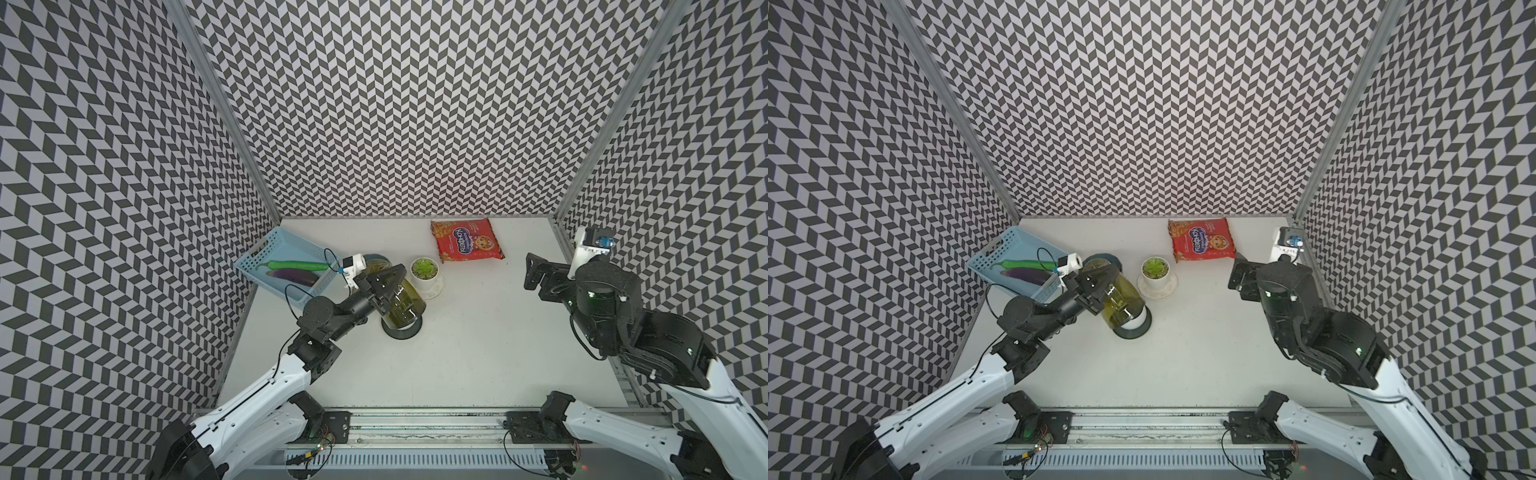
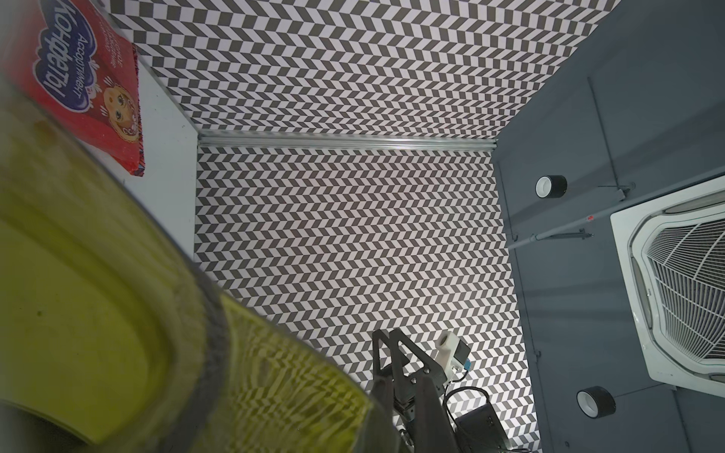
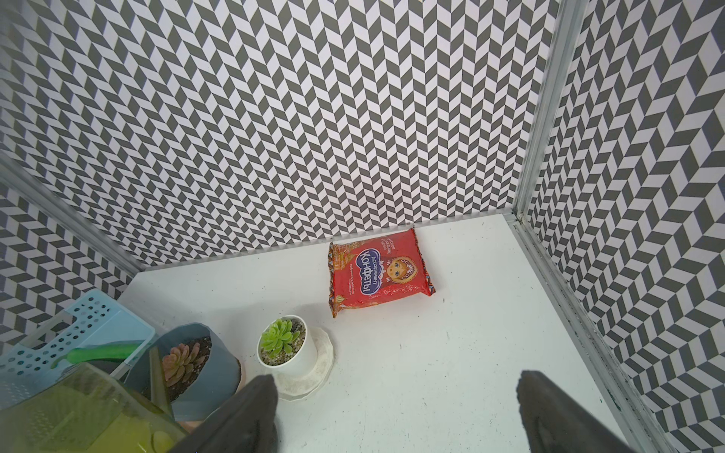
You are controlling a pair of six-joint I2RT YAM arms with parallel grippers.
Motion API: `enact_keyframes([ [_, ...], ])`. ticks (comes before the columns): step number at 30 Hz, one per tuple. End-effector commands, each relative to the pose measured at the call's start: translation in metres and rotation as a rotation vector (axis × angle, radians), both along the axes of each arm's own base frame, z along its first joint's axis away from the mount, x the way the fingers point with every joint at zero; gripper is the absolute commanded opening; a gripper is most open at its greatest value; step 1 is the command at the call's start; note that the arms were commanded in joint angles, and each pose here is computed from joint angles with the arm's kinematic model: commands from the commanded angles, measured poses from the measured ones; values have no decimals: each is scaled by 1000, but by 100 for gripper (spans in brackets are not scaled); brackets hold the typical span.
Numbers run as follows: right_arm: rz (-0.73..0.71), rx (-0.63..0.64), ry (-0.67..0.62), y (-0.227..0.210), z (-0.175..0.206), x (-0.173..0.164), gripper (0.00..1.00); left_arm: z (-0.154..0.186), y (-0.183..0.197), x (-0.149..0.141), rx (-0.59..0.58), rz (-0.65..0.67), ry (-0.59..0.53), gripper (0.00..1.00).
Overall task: Water the succulent around the soil edge
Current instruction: Water the soil of the potted plant with water.
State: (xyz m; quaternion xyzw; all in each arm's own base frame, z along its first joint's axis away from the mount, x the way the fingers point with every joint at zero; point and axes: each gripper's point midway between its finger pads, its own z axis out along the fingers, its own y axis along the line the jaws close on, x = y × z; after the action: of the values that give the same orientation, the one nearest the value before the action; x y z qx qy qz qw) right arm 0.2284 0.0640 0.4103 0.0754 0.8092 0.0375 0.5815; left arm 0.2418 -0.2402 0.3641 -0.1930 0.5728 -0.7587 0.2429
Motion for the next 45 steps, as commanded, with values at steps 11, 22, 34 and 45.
enact_keyframes([
  [11,-17,34,-13,-7,0,-5,100,20,-33,0,98,-113,-125,0],
  [22,-10,40,-9,-4,-3,-3,100,27,-65,-18,276,-188,-291,0],
  [34,-6,54,-58,-12,24,-11,100,32,-111,-46,430,-244,-646,0],
  [45,41,152,-185,-30,81,-34,100,-24,-189,-51,619,-330,-841,0],
])
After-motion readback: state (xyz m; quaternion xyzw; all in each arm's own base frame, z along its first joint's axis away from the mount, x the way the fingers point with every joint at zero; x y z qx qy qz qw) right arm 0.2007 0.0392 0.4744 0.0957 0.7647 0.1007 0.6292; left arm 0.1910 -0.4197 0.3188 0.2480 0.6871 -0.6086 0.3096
